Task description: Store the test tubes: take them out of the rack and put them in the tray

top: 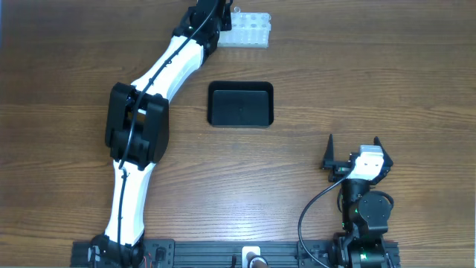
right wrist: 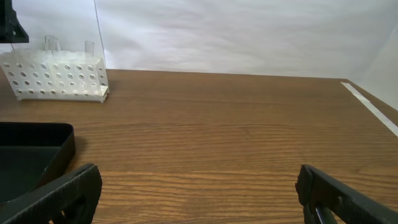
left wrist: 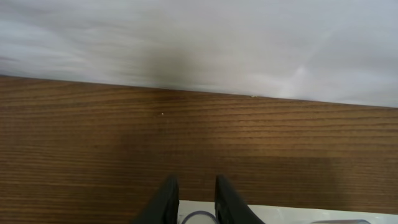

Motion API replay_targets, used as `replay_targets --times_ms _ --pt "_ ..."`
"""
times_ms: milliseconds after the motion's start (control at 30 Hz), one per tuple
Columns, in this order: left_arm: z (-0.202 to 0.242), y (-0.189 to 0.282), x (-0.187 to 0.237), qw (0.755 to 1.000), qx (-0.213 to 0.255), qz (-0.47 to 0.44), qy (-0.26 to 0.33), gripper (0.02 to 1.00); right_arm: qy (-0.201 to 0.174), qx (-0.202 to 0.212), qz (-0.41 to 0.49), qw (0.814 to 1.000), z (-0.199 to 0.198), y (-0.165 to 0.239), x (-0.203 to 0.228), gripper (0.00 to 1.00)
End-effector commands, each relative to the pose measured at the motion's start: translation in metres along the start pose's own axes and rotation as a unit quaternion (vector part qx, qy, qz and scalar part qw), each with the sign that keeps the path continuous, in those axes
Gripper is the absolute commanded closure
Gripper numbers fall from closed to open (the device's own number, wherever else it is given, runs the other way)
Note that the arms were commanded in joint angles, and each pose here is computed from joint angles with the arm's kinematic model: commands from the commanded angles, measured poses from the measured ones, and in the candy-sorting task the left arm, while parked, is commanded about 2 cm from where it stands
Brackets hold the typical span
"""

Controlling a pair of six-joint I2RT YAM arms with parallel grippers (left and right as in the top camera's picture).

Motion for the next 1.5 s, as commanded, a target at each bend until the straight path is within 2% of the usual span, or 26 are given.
replay_targets --times_ms 33,233,467,633,700,867,1100,1200,1300,1400,1500 --pt "-0.001 -0.004 -0.001 1.0 -0.003 -0.003 0.002 0.836 0.002 0.0 0.003 1.0 -0.001 0.0 0.003 0.009" --pt "-0.001 -0.004 -0.001 1.0 -0.003 -0.004 0.002 0.888 0.002 0.0 0.003 1.0 -0.001 0.0 0.003 0.007" --pt "-0.001 -0.003 -0.005 1.0 -0.002 -0.012 0.005 0.897 0.002 0.0 0.003 1.0 -0.001 0.0 0.003 0.009" --pt "0.001 0.015 -0.03 0.999 0.001 -0.037 0.01 0.923 0.002 0.0 0.003 1.0 -0.001 0.0 0.003 0.007" --pt "0.004 0.03 -0.049 0.998 -0.002 -0.055 0.014 0.93 0.002 0.0 0.003 1.0 -0.001 0.0 0.003 0.007" --pt "0.019 0.102 -0.124 0.99 -0.001 -0.142 0.017 0.945 0.002 0.0 0.003 1.0 -0.001 0.0 0.003 0.007" --pt "0.035 0.197 -0.189 0.975 0.003 -0.223 0.005 0.978 0.003 0.0 0.003 1.0 -0.001 0.0 0.003 0.009" --pt "0.025 0.217 -0.182 0.98 0.031 -0.198 -0.011 0.98 0.002 0.0 0.003 1.0 -0.001 0.0 0.003 0.007" --pt "0.004 0.223 -0.149 0.989 0.078 -0.119 -0.033 0.976 0.002 0.0 0.003 1.0 -0.001 0.0 0.003 0.007" --pt "-0.003 0.217 -0.093 0.996 0.079 0.012 0.032 0.976 0.002 0.0 0.003 1.0 -0.001 0.0 0.003 0.007" --pt "-0.005 0.214 -0.039 0.984 0.046 0.132 0.111 0.978 0.002 0.0 0.003 1.0 -0.001 0.0 0.003 0.009"
Point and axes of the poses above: each gripper's point midway between its finger pads, its own y axis back along the fingers, its own z axis along the line the jaws close on, x = y × z, the point moved 3 cm from there along y, back along the fingers, and after that the axes turned 10 degrees about -y, right-handed, at the moved point
